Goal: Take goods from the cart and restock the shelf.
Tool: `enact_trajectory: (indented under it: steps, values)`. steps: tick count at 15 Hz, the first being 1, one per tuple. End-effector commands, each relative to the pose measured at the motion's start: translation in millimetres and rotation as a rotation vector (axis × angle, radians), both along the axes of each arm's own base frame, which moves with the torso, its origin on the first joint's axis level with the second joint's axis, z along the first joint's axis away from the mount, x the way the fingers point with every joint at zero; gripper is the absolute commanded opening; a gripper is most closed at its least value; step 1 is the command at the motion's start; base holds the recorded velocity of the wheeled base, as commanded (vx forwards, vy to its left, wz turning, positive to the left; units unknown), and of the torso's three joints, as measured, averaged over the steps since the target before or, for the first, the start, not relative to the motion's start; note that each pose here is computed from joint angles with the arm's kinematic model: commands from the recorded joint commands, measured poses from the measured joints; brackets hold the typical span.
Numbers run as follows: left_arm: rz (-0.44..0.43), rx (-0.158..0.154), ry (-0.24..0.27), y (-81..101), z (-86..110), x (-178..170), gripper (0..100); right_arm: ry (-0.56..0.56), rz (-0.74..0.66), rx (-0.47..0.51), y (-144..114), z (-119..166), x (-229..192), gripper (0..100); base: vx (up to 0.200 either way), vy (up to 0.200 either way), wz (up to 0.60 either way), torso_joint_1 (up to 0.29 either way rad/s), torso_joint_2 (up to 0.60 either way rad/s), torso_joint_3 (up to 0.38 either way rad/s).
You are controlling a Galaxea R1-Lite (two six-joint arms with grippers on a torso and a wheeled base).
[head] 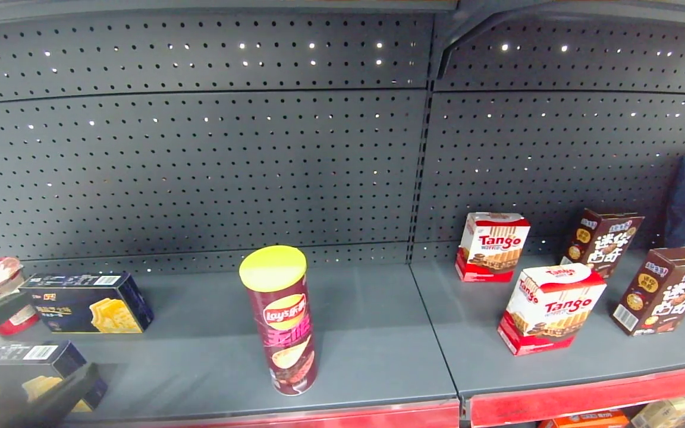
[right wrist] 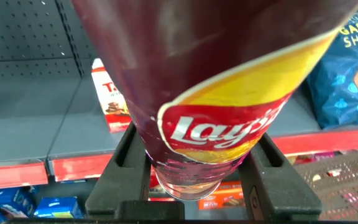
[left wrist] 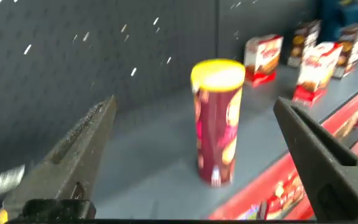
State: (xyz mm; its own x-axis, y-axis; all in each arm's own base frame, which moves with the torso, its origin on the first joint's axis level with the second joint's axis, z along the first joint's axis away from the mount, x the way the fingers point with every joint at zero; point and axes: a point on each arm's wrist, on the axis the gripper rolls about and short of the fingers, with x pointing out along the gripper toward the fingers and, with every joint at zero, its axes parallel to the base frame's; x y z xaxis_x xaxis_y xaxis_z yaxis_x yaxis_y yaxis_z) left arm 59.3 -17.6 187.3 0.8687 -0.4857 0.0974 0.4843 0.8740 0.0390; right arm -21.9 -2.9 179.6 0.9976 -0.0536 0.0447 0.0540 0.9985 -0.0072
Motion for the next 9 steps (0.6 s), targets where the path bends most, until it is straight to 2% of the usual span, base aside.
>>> enact_trajectory:
  steps: [1, 2, 3, 4, 5, 7, 9]
  values:
    - [0.057, -0.012, -0.038, 9.1, -15.0, -47, 100, -0.030, 0.006, 0.002, 0, 8, -3, 0, 0.000, 0.000, 0.00, 0.000, 0.00, 0.000]
    - [0.062, -0.008, -0.016, 11.2, -25.5, -59, 100, -0.039, 0.008, 0.002, 0, 10, -4, 0, 0.000, 0.000, 0.00, 0.000, 0.00, 0.000]
    - [0.062, -0.008, -0.016, 11.2, -25.5, -59, 100, -0.039, 0.008, 0.002, 0, 10, -4, 0, 0.000, 0.000, 0.00, 0.000, 0.00, 0.000]
    - [0.078, -0.002, 0.026, 15.4, -48.3, -82, 100, -0.049, 0.008, 0.002, 0, 13, -5, 0, 0.000, 0.000, 0.00, 0.000, 0.00, 0.000]
    - [0.091, 0.000, 0.035, 17.1, -59.0, -91, 100, -0.046, 0.008, 0.002, 0, 12, -5, 0, 0.000, 0.000, 0.00, 0.000, 0.00, 0.000]
    - [0.183, 0.006, 0.084, 18.7, -68.2, -88, 100, -0.044, 0.009, 0.002, 0, 12, -5, 0, 0.000, 0.000, 0.00, 0.000, 0.00, 0.000]
    - [0.252, 0.042, 0.180, 18.6, -99.7, -78, 100, -0.041, 0.011, 0.002, 0, 13, -4, 0, 0.000, 0.000, 0.00, 0.000, 0.00, 0.000]
